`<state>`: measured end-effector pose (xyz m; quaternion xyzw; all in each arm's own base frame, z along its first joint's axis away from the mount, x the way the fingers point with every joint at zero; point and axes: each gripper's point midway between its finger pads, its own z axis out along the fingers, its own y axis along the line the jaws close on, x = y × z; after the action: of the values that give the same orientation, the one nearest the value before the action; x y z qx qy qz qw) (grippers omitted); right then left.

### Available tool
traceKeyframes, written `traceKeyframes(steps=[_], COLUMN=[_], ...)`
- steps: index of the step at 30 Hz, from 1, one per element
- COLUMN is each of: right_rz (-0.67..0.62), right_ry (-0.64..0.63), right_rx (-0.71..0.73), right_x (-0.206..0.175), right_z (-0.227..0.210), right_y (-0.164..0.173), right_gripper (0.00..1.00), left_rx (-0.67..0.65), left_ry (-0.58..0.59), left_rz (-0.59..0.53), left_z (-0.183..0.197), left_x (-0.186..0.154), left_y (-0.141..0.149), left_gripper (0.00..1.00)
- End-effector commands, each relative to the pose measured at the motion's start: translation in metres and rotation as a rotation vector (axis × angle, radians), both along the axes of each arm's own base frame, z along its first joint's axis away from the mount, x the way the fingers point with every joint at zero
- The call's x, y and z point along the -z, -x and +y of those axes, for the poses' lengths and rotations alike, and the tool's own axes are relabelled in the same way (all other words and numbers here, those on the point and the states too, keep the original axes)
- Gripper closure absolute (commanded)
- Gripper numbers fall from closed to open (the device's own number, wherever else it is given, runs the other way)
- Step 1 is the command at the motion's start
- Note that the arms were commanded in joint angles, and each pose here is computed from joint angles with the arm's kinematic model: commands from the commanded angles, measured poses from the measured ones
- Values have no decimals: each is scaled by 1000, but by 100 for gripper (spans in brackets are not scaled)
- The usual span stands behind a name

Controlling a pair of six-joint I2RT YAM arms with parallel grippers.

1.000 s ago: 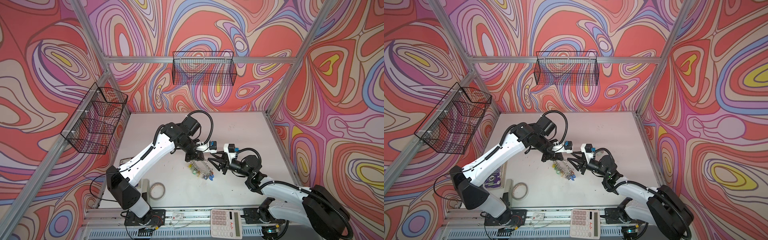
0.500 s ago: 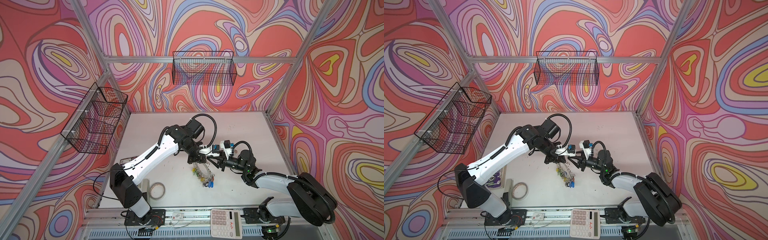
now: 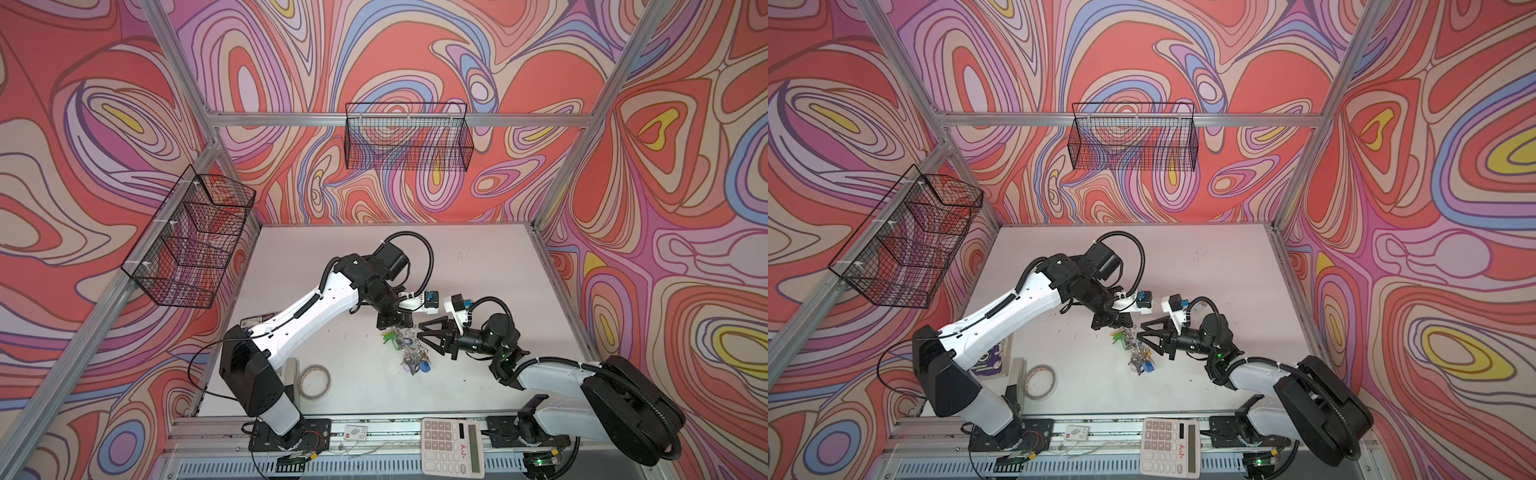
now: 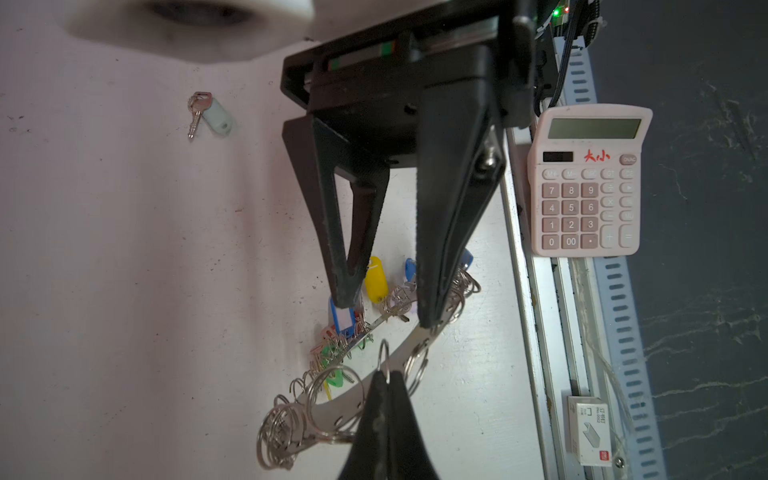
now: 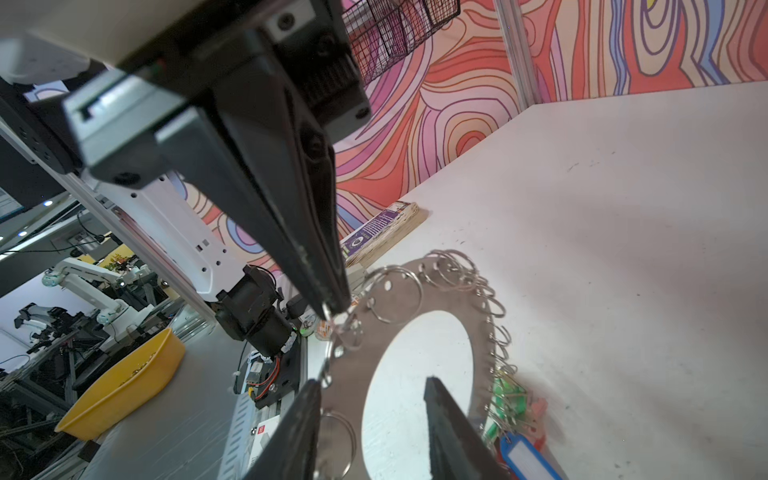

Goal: Attach keys to a key ring
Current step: Pass the keyring.

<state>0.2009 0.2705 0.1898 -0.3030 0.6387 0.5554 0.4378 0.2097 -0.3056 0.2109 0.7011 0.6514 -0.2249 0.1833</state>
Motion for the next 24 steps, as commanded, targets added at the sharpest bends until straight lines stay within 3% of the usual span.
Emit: traceKeyframes(steps=[1, 13, 24], right_rz=[-46, -101, -93], right_ry=[-15, 39, 51], right_rx=[13, 8, -45], right_x=[-11, -15, -8], right_z=[-2, 11, 19], right_y=[1, -16, -14], right_gripper=[54, 59, 72], left_rx=[5, 45, 53], left_ry=[50, 82, 81], left_rz=[-25, -7, 3], left_z=[-1, 1, 2], left_x=[-10, -17, -16], left_y=[0, 11, 14], left_gripper=[100, 100, 100])
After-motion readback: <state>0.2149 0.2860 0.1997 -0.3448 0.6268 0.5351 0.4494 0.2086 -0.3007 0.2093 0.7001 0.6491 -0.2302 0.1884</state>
